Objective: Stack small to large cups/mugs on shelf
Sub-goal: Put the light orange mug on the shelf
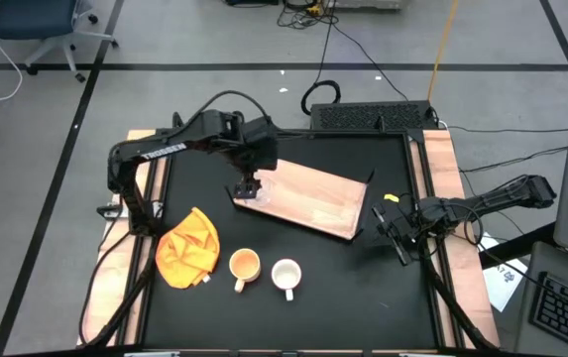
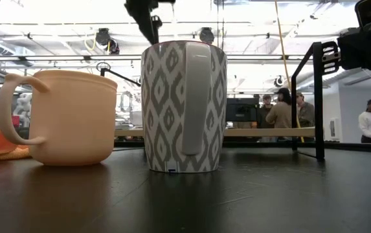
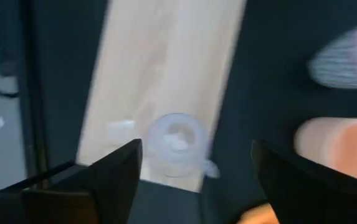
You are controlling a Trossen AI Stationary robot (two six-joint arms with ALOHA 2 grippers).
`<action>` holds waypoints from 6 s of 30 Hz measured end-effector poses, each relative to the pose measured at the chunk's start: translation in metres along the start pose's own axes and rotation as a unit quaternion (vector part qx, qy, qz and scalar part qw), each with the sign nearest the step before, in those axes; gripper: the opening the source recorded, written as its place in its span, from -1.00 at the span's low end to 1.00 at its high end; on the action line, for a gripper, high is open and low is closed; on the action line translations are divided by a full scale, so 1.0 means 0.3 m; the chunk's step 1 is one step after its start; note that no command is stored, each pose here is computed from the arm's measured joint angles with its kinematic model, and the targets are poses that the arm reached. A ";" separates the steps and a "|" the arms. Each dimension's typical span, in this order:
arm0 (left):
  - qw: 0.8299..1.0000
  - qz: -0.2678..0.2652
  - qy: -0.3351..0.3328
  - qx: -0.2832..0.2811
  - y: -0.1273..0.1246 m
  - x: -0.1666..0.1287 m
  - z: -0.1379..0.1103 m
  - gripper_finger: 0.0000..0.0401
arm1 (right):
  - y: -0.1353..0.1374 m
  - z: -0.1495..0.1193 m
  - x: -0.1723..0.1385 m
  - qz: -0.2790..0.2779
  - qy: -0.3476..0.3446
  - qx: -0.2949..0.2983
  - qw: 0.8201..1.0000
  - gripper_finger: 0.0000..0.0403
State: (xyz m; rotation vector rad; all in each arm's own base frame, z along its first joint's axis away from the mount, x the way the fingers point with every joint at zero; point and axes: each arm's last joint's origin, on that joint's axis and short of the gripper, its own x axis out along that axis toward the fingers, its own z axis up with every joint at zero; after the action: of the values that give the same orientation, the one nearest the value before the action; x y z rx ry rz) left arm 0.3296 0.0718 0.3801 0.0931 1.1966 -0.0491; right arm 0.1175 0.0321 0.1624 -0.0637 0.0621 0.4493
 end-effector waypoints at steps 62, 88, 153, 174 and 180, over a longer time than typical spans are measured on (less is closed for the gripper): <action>0.955 0.015 -0.294 0.029 -0.341 -0.274 -0.581 -1.00 | 0.000 0.003 0.000 0.000 -0.004 0.010 1.000 -1.00; 0.873 -0.019 -0.476 0.099 -0.413 0.009 -0.777 -1.00 | 0.000 0.003 0.000 0.000 -0.004 0.014 1.000 -1.00; 0.852 -0.071 -0.513 0.073 -0.449 0.422 -0.915 -0.98 | 0.000 0.003 0.000 0.000 -0.004 0.013 1.000 -1.00; 0.812 -0.091 -0.576 0.040 -0.448 0.376 -0.894 -0.96 | 0.000 0.003 0.000 0.000 -0.004 0.009 1.000 -1.00; 0.785 -0.104 -0.607 0.064 -0.453 0.350 -0.887 -0.96 | 0.000 0.003 0.000 0.000 -0.004 0.009 1.000 -1.00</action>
State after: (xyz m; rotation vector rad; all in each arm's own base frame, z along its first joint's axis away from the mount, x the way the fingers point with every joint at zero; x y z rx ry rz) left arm 0.1093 -0.0360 0.1797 0.0294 -0.1130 -0.3343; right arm 0.1176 0.0322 0.1632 -0.0443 0.0585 0.4489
